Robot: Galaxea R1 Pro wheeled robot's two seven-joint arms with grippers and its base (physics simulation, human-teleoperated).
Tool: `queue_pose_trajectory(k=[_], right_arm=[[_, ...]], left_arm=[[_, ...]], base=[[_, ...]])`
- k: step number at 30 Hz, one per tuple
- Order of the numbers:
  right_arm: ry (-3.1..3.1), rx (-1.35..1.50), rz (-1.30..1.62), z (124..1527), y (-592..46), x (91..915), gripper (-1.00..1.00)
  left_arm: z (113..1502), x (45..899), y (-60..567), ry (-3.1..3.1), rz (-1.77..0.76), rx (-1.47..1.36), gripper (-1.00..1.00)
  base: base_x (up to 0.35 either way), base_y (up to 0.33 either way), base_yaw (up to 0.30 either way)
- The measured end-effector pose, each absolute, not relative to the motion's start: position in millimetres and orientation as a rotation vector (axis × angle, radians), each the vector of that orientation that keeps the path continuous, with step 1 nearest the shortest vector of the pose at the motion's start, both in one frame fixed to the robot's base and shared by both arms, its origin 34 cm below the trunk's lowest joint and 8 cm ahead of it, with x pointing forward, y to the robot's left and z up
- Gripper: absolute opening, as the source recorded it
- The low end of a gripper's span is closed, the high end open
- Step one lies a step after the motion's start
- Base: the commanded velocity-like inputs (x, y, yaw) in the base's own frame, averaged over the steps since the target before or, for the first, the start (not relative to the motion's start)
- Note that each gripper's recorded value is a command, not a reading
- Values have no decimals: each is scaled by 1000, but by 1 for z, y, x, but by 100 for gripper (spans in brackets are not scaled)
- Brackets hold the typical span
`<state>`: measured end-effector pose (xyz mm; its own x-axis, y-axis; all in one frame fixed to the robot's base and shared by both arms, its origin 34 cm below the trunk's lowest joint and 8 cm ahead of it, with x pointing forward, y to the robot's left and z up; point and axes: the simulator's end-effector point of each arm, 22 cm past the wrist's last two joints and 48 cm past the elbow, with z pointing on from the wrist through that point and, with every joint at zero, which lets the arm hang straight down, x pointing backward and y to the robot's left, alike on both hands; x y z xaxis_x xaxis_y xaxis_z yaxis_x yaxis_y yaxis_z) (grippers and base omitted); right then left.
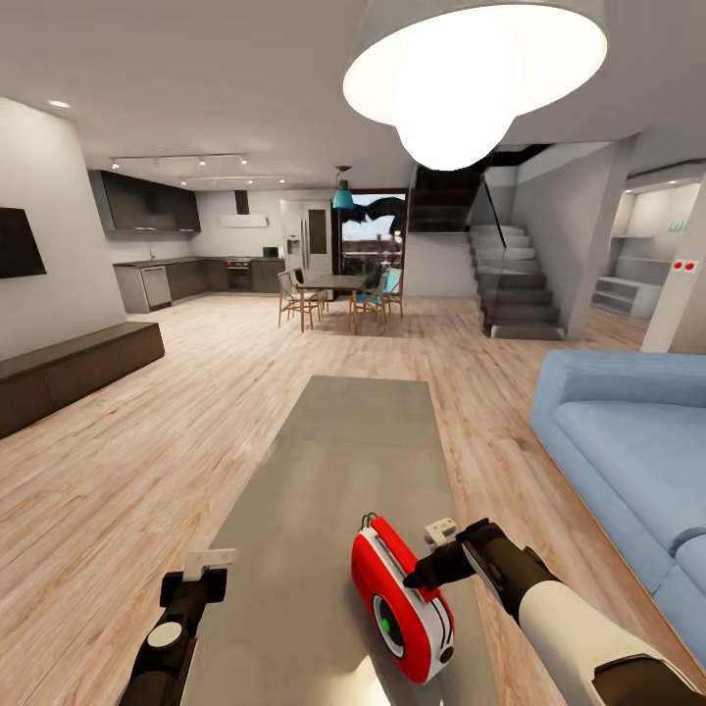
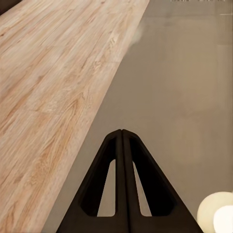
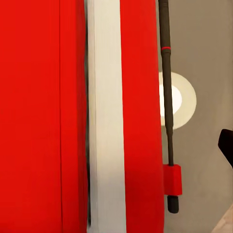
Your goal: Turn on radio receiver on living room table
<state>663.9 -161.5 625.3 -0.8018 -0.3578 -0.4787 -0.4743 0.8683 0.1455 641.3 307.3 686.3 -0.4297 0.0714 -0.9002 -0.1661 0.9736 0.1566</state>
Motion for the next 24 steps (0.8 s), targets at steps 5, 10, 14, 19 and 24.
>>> queue_pose_trajectory(k=[5, 10, 14, 19, 24], right_arm=[[2594, -611, 359, 625, -161, 664, 100], [2595, -610, 359, 635, -161, 665, 100], [2595, -610, 359, 642, -161, 666, 100], [2595, -610, 359, 652, -161, 667, 100], [2595, -610, 360, 661, -161, 668, 100]], left_arm=[[687, 642, 306, 1994, 264, -64, -100], [697, 643, 306, 1994, 265, -63, -100], [704, 644, 306, 1996, 266, -61, -100], [713, 644, 307, 1997, 267, -62, -100], [722, 645, 307, 1998, 267, -63, -100]], base=[[0, 0, 0], [0, 0, 0], [0, 0, 0], [0, 0, 0], [0, 0, 0]])
